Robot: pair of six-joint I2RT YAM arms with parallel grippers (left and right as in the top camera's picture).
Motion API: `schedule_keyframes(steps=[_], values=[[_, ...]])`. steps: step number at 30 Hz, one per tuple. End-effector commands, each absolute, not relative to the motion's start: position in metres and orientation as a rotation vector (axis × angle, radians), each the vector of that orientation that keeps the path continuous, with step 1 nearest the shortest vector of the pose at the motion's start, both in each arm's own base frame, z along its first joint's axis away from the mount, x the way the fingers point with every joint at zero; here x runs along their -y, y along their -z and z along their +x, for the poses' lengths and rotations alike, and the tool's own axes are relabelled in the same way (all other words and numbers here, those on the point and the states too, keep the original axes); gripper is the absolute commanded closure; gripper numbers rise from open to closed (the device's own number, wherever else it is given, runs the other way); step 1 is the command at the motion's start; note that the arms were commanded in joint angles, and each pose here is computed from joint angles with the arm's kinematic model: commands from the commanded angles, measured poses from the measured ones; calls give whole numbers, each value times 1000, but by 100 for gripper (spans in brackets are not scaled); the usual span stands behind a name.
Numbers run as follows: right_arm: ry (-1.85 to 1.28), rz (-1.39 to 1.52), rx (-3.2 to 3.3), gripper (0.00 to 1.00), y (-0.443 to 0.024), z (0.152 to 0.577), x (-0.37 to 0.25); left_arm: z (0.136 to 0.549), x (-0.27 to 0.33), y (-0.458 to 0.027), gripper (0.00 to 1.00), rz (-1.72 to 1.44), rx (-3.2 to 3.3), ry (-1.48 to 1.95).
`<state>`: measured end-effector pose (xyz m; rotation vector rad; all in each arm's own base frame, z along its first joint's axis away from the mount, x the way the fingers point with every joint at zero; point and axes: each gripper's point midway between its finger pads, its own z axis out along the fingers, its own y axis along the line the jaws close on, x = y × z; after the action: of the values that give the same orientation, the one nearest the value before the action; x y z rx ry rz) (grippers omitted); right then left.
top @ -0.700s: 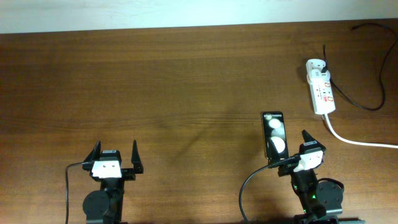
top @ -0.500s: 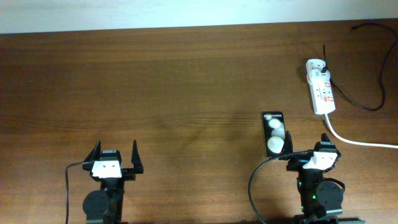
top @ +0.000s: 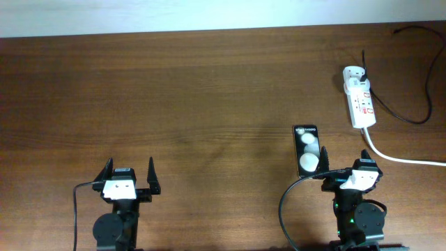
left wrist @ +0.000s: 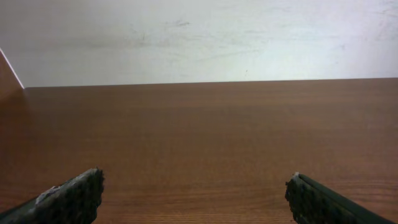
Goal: Plug charger to phone and switch on socket
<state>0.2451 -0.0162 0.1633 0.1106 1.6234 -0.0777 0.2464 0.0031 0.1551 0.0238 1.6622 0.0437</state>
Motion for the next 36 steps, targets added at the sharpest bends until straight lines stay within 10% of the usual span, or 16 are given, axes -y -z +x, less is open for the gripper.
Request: schedule_keyframes(steps=[1,15,25,36], values=[[84,133,-1625,2,-160,245,19,247,-3,-151,1,33,-1673,-53],[84,133,-1625,1,-160,245,19,247,-3,-151,1,33,-1673,-53],[-611,250,-1640,1,-162,241,-46,247,-3,-151,1,33,-1673,-53],[-378,13,-1982,1,-205,287,-52,247,-3,-151,1,33,-1673,-53]])
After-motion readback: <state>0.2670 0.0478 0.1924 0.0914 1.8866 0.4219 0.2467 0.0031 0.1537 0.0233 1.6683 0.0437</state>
